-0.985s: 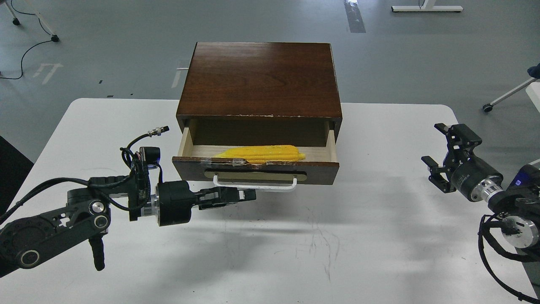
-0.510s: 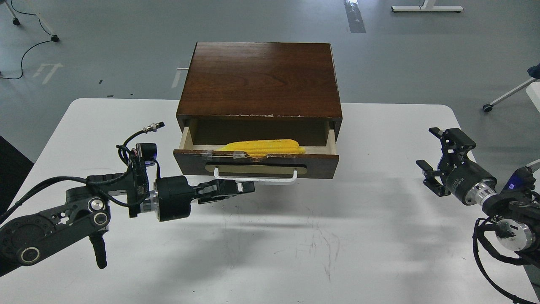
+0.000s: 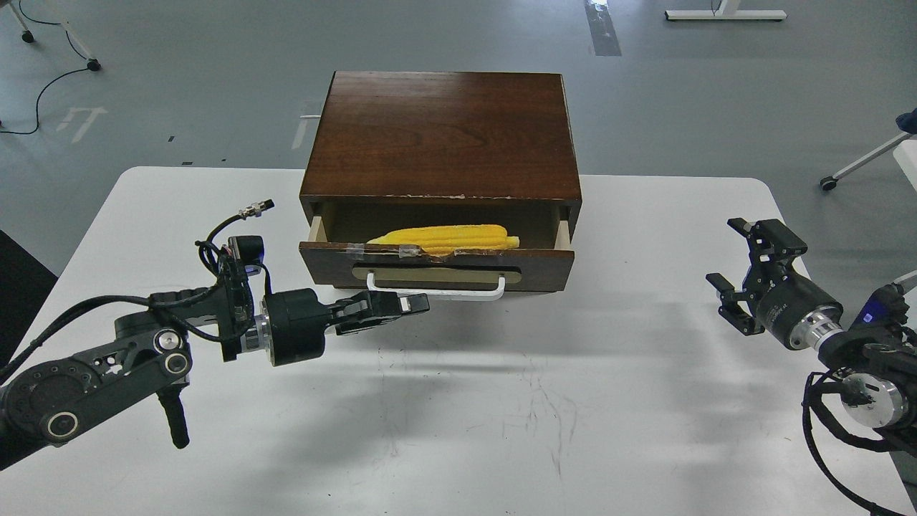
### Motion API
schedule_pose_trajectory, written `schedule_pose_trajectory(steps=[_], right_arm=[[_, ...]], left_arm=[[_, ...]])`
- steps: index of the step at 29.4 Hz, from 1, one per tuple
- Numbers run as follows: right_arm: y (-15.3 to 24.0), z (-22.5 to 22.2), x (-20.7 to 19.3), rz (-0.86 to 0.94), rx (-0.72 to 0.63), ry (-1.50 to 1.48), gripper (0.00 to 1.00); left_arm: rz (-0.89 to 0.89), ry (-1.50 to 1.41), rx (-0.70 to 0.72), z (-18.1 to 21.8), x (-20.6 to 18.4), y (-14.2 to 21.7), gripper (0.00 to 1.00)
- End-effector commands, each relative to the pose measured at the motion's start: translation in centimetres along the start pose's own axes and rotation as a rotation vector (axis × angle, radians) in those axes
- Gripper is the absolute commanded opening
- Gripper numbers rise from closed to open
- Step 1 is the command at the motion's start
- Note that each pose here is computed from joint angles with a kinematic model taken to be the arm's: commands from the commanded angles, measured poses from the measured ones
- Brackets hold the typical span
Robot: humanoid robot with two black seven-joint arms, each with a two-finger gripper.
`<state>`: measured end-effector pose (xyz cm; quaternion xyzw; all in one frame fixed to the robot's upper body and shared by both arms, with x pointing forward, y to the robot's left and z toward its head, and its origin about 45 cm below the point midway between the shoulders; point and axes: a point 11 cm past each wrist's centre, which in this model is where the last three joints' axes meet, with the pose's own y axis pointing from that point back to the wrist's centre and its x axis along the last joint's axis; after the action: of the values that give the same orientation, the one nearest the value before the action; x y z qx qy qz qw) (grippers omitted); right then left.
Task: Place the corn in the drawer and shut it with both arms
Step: 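Push the drawer front with the left gripper toward the chest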
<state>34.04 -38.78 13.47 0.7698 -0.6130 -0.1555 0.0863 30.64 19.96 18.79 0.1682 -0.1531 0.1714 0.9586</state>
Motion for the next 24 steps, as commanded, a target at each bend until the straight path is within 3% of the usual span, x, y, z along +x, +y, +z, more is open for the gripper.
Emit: schedule_pose_trajectory(steps=[1,24], right_arm=[[0.1,0.2,0.0,0.002,-0.005,-0.002,0.99],[0.6,1.1,0.2,0.012,-0.022,-0.005,0.99]], left_arm=[[0.013,0.005,-0.003,-0.1,0.3,-0.3,0.0],[0.081,0.02,0.033,-1.8,2.3,-0.4,0.0]])
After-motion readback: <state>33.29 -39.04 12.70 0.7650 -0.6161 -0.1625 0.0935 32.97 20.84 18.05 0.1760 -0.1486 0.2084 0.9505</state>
